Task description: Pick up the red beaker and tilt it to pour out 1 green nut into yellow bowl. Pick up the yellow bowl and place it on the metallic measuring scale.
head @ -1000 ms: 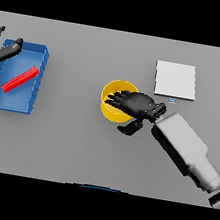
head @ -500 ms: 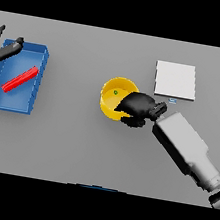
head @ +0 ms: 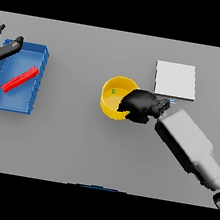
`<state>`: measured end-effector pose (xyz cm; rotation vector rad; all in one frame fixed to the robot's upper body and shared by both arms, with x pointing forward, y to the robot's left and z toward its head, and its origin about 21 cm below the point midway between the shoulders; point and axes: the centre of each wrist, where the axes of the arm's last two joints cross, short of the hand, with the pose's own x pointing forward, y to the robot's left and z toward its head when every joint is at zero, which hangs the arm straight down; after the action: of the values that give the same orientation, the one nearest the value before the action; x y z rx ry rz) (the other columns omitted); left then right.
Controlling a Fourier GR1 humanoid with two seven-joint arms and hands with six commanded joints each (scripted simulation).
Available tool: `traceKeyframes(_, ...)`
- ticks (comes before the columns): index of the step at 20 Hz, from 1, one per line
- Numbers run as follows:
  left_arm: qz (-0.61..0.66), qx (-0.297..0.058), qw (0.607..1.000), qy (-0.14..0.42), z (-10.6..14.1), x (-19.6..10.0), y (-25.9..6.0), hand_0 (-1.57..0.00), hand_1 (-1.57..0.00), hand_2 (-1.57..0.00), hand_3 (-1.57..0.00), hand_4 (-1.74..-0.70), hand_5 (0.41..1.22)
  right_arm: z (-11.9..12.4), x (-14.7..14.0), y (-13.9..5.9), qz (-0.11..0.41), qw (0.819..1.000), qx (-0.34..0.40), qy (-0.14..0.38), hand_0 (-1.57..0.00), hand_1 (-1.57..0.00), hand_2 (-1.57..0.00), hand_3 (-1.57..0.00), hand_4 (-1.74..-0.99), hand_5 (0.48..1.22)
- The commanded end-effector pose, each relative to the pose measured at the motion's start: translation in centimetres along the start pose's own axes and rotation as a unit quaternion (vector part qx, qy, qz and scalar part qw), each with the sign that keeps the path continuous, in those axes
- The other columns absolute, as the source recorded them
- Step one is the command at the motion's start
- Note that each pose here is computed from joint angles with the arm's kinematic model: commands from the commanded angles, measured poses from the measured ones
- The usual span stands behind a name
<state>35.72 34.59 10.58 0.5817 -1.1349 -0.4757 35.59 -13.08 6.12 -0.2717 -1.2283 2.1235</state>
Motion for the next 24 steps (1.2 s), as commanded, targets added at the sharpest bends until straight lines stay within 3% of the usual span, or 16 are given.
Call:
traceKeyframes(1, -0.002, 0.004, 1.0, -0.001, 0.2, -0.1, 0.1, 0.0, 0.0, 0.0, 0.0, -0.78, 0.704, -0.2, 0.3, -0.5, -0.001, 1.0, -0.002, 0.009, -1.52, -1.52, -1.41, -1.18, -1.724, 1.209)
traceKeyframes(6, 0.0, 0.0, 1.0, -0.005, 0.3, 0.0, 0.0, 0.0, 0.0, 0.0, 0.0, -0.78, 0.702, 2.4, -0.1, -2.9, 0.0, 1.0, -0.012, 0.026, -1.55, -1.55, -1.49, -1.15, -1.735, 1.217)
traceKeyframes(7, 0.001, 0.0, 1.0, -0.007, 0.2, 0.5, 0.3, 0.0, 0.0, 0.0, 0.0, -0.78, 0.702, 3.0, -0.1, -3.2, -0.001, 0.999, -0.016, 0.033, -1.56, -1.56, -1.45, -1.2, -1.736, 1.218)
traceKeyframes(13, 0.013, 0.001, 1.0, -0.012, 0.1, 0.3, 0.5, 0.0, 0.0, 0.0, 0.0, -0.8, 0.704, 4.5, 0.2, -4.2, 0.003, 0.997, -0.036, 0.071, -1.52, -1.57, -1.52, -1.18, -1.74, 1.219)
traceKeyframes(22, 0.025, -0.006, 1.0, 0.003, 0.9, 0.5, 0.5, 0.0, 0.0, 0.0, 0.0, -0.84, 0.739, 7.1, -5.7, -6.1, 0.0, 0.981, -0.105, 0.166, -1.56, -1.57, -1.54, -1.15, -1.741, 1.221)
traceKeyframes(24, 0.025, -0.008, 1.0, 0.01, 1.0, 0.7, 0.0, 0.0, 0.0, 0.0, 0.0, -0.85, 0.754, 7.2, -7.3, -5.6, -0.009, 0.976, -0.11, 0.187, -1.57, -1.57, -1.55, -1.16, -1.741, 1.221)
